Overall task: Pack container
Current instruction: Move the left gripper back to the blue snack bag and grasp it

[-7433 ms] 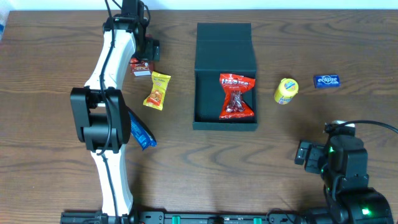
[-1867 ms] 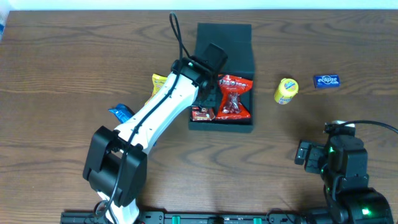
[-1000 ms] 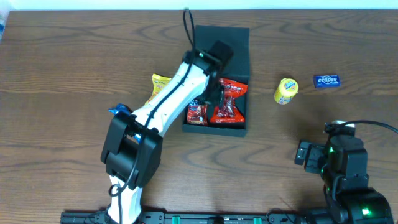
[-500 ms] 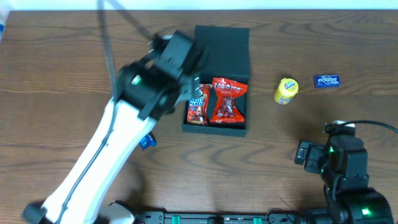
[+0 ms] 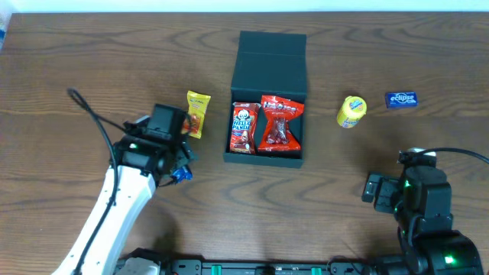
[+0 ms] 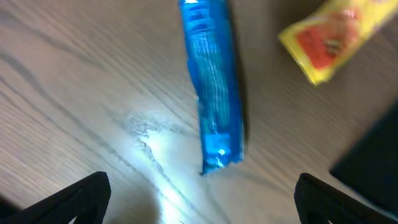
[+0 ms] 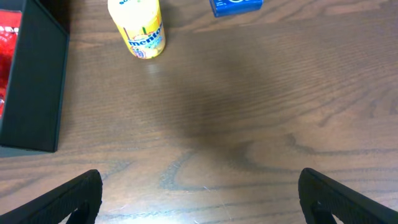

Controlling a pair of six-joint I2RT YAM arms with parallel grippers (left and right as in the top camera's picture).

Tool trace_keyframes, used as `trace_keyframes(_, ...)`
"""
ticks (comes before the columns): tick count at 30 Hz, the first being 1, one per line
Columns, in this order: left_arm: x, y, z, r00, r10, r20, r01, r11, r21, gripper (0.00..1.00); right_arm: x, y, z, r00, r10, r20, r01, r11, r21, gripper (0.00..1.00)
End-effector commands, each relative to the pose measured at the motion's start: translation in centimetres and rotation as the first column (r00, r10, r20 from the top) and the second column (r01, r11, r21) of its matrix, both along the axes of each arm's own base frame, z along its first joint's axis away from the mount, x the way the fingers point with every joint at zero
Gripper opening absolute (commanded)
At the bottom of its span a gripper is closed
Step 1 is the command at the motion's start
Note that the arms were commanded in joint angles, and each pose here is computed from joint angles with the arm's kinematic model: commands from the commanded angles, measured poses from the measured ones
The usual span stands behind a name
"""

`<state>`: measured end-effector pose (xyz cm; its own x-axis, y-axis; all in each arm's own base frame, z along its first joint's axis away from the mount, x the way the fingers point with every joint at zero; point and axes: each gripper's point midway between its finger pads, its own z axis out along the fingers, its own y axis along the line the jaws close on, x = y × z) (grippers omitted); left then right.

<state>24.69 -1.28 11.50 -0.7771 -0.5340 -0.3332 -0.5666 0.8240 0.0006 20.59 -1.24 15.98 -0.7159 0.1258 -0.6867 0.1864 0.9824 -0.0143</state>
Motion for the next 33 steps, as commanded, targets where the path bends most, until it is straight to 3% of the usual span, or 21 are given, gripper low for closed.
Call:
trace_keyframes(1, 0.2, 1.2, -1.9, 0.996, 0.071, -0.044, -0.073, 0.996, -0.041, 0.95, 0.0, -0.2, 0.1, 1.0, -0.005, 0.003, 0.005, 1.0, -0.009, 0.99)
trace_keyframes(8, 2.9, 0.1, -6.2, 0.992, 0.053, -0.112, -0.071, 0.985, -0.16, 0.95, 0.0, -0.2, 0.1, 1.0, -0.005, 0.003, 0.005, 1.0, -0.009, 0.99)
trace_keyframes(19, 4.5, 0.1, -10.4, 0.986, 0.033, -0.166, -0.057, 0.988, -0.144, 0.95, 0.0, -0.2, 0.1, 1.0, -0.005, 0.003, 0.005, 1.0, -0.009, 0.99)
trace_keyframes(33, 5.1, 0.3, -12.0, 0.985, 0.012, -0.172, -0.036, 0.99, -0.136, 0.95, 0.0, -0.2, 0.1, 1.0, -0.004, 0.003, 0.004, 1.0, -0.009, 0.99)
